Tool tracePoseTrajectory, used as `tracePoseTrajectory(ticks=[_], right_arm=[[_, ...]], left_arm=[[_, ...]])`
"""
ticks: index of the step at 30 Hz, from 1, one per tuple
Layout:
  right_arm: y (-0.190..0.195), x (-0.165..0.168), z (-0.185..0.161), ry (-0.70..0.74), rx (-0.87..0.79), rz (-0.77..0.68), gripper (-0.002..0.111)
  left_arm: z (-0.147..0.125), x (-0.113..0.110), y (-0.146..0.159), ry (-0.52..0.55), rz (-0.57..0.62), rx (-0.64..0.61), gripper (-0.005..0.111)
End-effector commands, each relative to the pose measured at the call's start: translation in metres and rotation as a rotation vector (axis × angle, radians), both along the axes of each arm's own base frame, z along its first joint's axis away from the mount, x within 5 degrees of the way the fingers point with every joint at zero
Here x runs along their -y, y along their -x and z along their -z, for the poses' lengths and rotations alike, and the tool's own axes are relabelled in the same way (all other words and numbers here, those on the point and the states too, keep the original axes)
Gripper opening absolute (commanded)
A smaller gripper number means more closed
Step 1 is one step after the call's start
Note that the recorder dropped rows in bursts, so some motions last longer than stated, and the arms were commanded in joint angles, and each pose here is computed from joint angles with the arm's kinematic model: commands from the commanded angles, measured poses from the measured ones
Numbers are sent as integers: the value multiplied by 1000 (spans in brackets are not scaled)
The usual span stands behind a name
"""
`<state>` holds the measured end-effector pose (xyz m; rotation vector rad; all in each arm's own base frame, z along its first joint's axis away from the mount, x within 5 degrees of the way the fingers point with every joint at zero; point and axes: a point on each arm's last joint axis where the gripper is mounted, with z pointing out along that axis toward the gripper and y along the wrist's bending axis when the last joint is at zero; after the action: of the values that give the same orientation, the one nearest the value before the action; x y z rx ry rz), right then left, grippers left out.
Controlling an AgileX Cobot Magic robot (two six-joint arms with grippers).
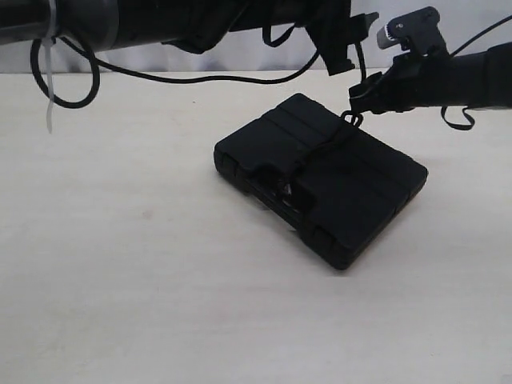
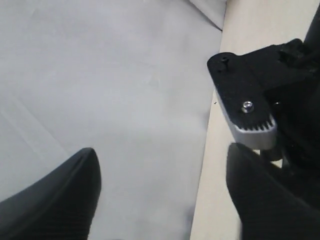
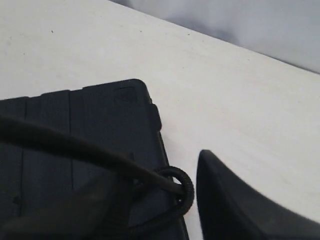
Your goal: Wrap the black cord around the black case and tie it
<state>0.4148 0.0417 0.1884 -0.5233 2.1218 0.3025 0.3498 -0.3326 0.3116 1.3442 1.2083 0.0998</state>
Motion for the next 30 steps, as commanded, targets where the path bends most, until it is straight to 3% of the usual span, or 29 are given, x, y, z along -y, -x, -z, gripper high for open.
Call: tracePoseTrajectory(ticks=[1, 3, 10, 19, 23, 24, 26, 30], right_arm=[[2, -4, -6, -45, 10, -36, 14], [2, -3, -5, -32, 10, -34, 4], [-3, 19, -6, 51, 14, 157, 4], [-6, 79, 8, -187, -98, 546, 5], [-5, 93, 20, -276, -152, 601, 26], [-5, 97, 26, -321, -185, 629, 40], [-3, 103, 36, -331, -231, 663, 54], [5, 129, 47, -331, -295, 751, 56]], left_arm=[[2, 3, 4, 57, 12, -90, 67], [3, 3, 5, 55, 22, -98, 67], [20, -3, 9, 44, -9, -154, 67], [50, -16, 10, -18, -38, -216, 67], [59, -18, 12, -37, -39, -236, 67], [63, -19, 13, -46, -40, -245, 67], [63, -18, 14, -45, -37, -249, 67], [64, -17, 16, -48, -14, -271, 67]])
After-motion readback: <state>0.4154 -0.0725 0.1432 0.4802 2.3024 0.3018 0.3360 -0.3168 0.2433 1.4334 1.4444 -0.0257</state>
